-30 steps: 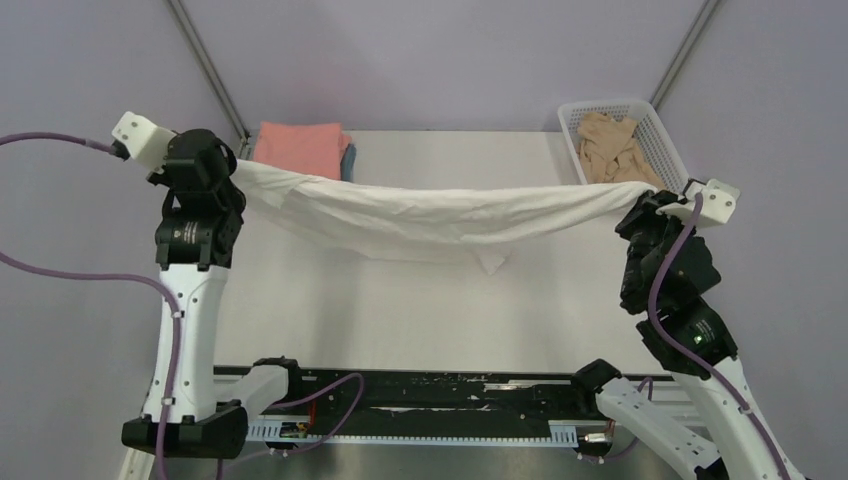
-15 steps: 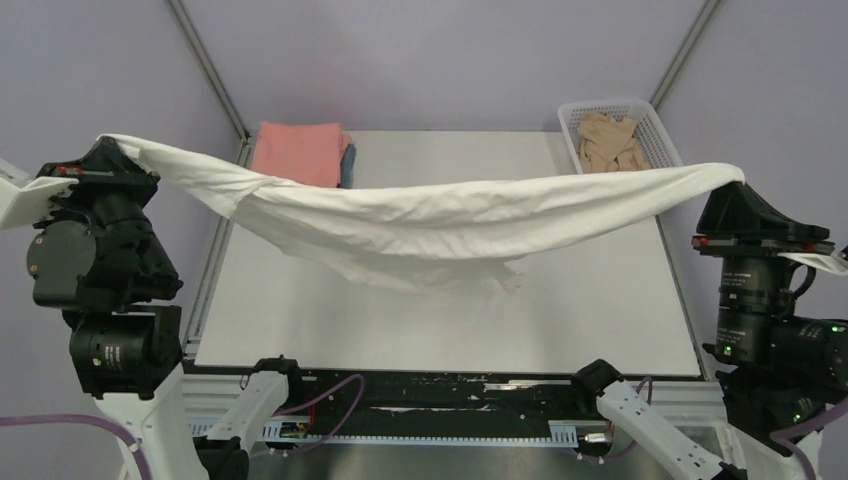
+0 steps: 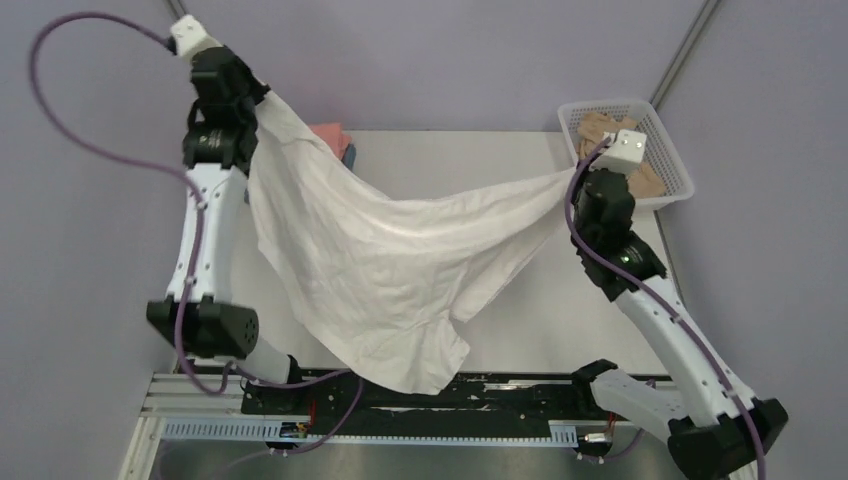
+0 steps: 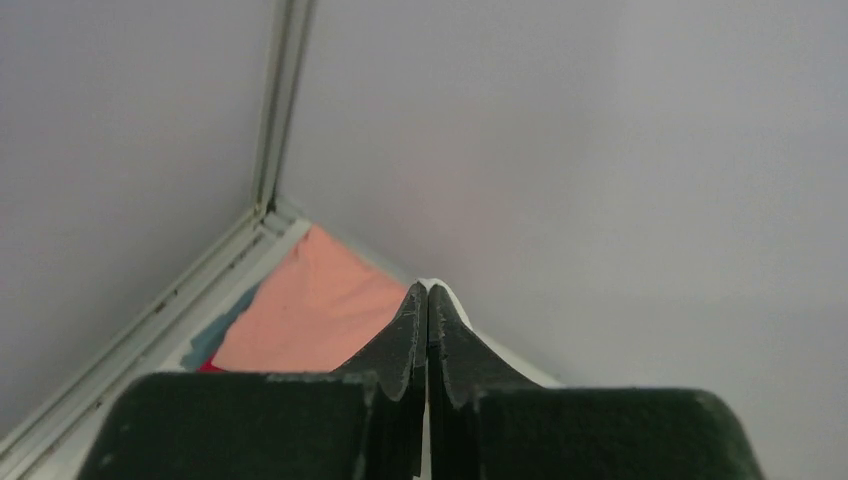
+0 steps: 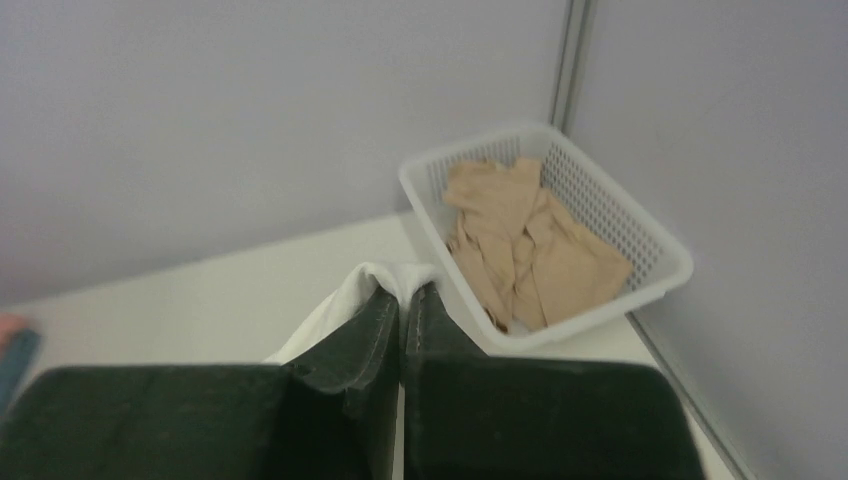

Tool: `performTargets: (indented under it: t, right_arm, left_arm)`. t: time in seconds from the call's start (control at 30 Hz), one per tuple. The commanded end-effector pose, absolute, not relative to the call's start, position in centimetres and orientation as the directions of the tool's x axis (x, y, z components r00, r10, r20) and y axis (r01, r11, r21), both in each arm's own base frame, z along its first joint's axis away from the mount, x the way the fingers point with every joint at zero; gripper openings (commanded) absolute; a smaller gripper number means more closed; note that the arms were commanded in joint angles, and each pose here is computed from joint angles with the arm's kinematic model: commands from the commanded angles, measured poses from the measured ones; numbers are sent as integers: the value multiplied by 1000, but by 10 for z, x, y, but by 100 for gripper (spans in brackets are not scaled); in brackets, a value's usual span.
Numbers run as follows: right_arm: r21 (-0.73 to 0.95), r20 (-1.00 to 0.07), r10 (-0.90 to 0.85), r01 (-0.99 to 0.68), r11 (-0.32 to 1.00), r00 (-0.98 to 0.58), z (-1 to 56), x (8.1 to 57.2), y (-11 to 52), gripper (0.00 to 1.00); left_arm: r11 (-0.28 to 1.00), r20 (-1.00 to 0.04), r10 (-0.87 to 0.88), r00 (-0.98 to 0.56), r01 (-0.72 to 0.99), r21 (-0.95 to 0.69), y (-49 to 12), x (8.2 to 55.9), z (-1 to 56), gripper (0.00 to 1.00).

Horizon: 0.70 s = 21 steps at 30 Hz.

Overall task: Fold and stack the t-shirts
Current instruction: Flatten out the tshirt

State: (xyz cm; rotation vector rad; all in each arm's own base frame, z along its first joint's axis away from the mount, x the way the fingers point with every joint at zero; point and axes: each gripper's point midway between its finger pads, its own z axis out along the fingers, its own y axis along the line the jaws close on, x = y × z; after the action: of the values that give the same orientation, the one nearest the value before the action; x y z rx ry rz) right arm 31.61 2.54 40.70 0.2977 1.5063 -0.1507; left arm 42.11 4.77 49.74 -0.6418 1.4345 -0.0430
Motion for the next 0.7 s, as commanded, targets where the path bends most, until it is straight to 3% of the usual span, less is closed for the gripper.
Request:
performTargets:
  t: [0.0, 0.03, 0.07, 0.1, 0.13, 0.17, 0.23, 0.3, 0.47, 0.67]
  right_arm:
    - [113, -961, 204, 410, 905, -185, 266, 340, -10, 5]
    - [129, -938, 239, 389, 912, -251, 233, 342, -8, 11]
    - [132, -915, 261, 384, 914, -306, 204, 343, -8, 16]
    - [123, -895, 275, 399, 909, -352, 179, 342, -11, 20]
    - [105, -875, 282, 415, 904, -394, 159, 341, -14, 29]
    - [84, -857, 285, 428, 900, -429, 145, 340, -17, 47]
    - [49, -821, 302, 467, 883, -485, 132, 336, -22, 77]
    - [62, -813, 332, 497, 865, -478, 138, 337, -23, 96]
    - [209, -829, 408, 464, 861, -383, 170, 331, -11, 100]
    - [393, -818, 535, 474, 788, -211, 184, 301, -11, 100]
  left_arm:
    - [871, -896, -401, -193, -383, -307, 17, 523, 333, 0]
    - [881, -889, -374, -264, -400, -252, 12, 541, 296, 13]
    - [886, -895, -357, -267, -400, -234, 4, 551, 295, 27]
    - [896, -874, -331, -357, -409, -172, -1, 560, 258, 70]
    - [905, -881, -318, -351, -390, -172, -12, 569, 267, 85]
    - [909, -858, -300, -417, -399, -123, -15, 573, 242, 96]
    - [926, -862, -261, -434, -364, -97, -37, 576, 248, 100]
    - [939, -880, -228, -417, -334, -84, -52, 571, 265, 100]
    - [967, -892, -184, -412, -241, -88, -92, 527, 285, 100]
    - [988, -874, -98, -476, 59, -143, -181, 430, 258, 100]
